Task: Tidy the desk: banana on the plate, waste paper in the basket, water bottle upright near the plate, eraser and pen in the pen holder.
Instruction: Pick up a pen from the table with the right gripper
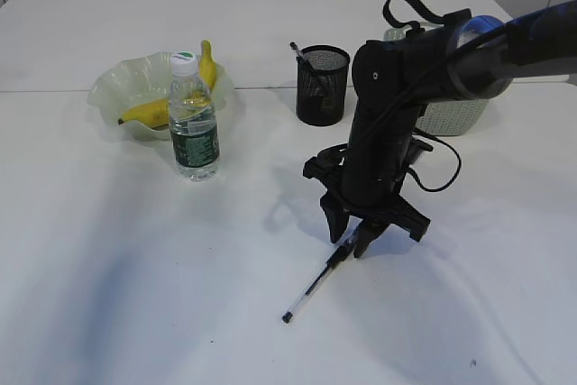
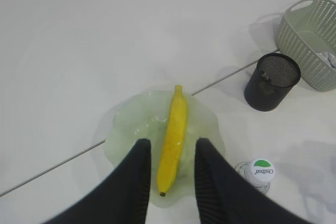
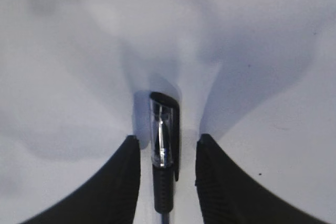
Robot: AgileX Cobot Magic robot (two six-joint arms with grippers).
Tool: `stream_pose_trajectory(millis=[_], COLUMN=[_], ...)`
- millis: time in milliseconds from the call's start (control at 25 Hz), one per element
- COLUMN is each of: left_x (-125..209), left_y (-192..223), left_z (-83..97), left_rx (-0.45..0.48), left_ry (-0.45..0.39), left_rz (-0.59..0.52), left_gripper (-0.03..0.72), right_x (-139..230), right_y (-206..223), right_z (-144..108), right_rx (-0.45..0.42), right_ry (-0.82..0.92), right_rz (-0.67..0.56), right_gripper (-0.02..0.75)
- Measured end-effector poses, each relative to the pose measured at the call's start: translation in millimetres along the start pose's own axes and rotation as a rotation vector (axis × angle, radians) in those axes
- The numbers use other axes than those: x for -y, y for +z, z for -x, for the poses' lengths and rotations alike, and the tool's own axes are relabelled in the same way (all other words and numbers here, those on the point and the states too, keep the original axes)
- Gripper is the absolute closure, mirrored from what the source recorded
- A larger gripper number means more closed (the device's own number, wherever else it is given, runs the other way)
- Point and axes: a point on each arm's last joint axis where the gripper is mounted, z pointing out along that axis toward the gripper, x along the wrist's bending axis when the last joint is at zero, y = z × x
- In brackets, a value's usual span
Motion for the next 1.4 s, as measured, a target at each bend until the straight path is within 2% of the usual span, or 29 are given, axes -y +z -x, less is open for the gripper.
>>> stream_pose_trajectory(millis=[1400], left_x=[0.3], left_y=[0.0], left_z=[0.1], left_rx=[0.002], left_ry=[0.0], left_rz=[-0.003], left_gripper=[0.495], right_x=[-1.7], right_y=[5.3], right_z=[0.6], right_rx=[0.014], right_ry=[-0.006], right_rz=[0.007], right_gripper=[0.46])
